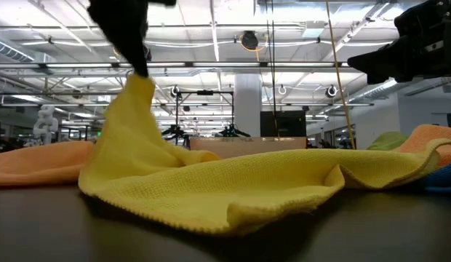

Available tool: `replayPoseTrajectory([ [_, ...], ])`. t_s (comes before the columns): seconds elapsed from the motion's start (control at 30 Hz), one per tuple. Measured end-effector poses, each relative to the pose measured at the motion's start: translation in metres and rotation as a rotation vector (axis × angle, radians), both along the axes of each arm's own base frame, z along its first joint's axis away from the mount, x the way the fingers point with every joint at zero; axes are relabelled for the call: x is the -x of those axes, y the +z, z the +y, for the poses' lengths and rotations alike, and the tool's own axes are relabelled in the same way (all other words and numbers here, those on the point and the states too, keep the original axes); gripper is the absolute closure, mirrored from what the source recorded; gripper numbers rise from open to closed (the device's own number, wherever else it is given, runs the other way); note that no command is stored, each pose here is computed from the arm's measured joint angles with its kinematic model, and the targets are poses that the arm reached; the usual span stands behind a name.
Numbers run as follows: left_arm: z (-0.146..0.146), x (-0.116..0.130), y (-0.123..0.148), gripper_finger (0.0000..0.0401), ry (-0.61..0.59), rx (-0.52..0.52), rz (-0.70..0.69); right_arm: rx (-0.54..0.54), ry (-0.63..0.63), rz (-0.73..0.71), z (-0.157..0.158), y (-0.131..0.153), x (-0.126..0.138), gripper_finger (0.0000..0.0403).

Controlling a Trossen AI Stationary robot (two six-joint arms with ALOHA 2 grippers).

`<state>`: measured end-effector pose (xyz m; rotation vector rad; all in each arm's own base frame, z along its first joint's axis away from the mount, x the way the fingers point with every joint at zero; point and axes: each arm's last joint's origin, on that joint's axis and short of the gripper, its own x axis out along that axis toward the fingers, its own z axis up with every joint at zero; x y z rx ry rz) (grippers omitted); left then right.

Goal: Fold microfiber towels
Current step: Fold the yellow towel

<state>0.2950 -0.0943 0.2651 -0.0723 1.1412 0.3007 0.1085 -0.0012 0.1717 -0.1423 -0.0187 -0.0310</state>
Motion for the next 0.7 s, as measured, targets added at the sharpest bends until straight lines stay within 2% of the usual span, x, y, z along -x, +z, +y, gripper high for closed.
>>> replayPoseTrajectory([
  [0.13,-0.01,0.001,0.033,0.04,-0.064,-0.162,-0.06,0.024,-0.001,-0.02,0.0,0.002,0.0,0.0403],
  [0.23,-0.018,0.003,0.051,0.04,-0.108,-0.231,-0.101,0.039,-0.002,-0.107,0.0,0.01,0.001,0.0403],
  [0.47,-0.03,0.008,0.056,0.0401,-0.147,-0.294,-0.129,-0.037,0.003,-0.33,0.0,0.031,0.006,0.0403],
  [0.7,-0.033,0.009,0.057,0.0401,-0.147,-0.31,-0.145,-0.113,0.019,-0.314,0.0,0.03,0.0,0.0403],
])
